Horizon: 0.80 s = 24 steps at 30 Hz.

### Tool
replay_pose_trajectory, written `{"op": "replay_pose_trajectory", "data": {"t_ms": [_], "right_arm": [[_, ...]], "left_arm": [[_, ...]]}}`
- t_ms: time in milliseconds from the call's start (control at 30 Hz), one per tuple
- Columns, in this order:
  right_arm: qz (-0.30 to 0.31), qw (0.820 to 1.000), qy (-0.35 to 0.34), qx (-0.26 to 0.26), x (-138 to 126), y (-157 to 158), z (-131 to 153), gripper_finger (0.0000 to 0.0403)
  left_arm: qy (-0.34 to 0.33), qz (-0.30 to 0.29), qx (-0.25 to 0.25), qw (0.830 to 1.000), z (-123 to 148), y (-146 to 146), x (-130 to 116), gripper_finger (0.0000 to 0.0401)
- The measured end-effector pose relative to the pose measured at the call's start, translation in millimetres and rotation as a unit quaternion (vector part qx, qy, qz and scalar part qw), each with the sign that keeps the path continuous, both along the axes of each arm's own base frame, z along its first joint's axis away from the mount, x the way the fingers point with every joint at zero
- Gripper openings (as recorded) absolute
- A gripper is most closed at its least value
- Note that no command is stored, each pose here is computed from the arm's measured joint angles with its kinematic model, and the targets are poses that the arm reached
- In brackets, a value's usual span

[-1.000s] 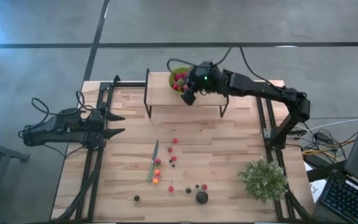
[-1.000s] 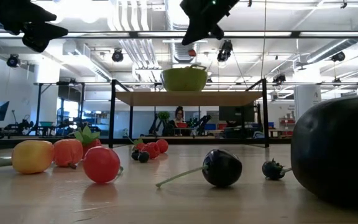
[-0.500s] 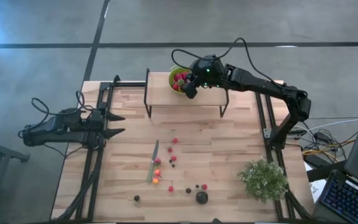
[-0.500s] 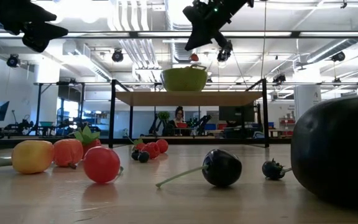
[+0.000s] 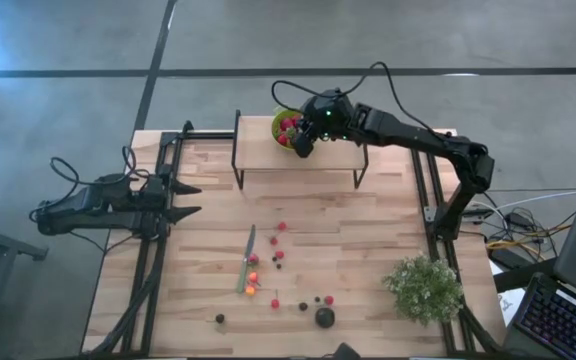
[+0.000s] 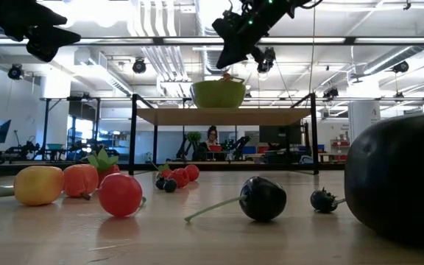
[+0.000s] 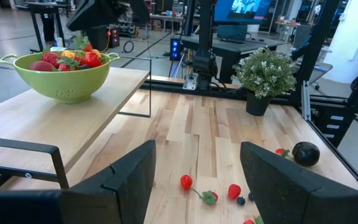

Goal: Pick & Place Fruit
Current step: Put the strawberry into the green colander on the shelf, then put the black cherry into the green colander on the shelf

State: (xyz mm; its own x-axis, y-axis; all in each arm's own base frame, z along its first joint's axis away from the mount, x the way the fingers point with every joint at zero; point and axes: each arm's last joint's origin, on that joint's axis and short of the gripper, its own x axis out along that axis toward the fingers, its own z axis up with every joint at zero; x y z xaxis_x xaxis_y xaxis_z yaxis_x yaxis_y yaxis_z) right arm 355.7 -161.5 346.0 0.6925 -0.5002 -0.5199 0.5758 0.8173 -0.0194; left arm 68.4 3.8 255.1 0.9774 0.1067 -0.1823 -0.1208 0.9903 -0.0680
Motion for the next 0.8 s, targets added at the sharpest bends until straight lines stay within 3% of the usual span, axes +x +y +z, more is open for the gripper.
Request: {"op": "replay_pose_trajectory", "data": {"t_ms": [233,500,667,800], "right_arm": [[-0.016,1.000,-0.017,0.010,-3,-4,4,0.0031],[0.001,1.000,-0.012,0.010,-5,-2,7,0.0148],[0.103,0.991,-0.060,0.063,-4,8,25,0.0209],[0.159,0.981,-0.077,0.085,4,28,33,0.0231]], "left_arm": [[0.000,0.000,0.000,1.000,0,0,0,0.0241],[0.000,0.000,0.000,1.000,0,0,0,0.0241],[0.000,0.000,0.000,1.000,0,0,0,0.0241],[0.000,0.000,0.000,1.000,0,0,0,0.0241]]}}
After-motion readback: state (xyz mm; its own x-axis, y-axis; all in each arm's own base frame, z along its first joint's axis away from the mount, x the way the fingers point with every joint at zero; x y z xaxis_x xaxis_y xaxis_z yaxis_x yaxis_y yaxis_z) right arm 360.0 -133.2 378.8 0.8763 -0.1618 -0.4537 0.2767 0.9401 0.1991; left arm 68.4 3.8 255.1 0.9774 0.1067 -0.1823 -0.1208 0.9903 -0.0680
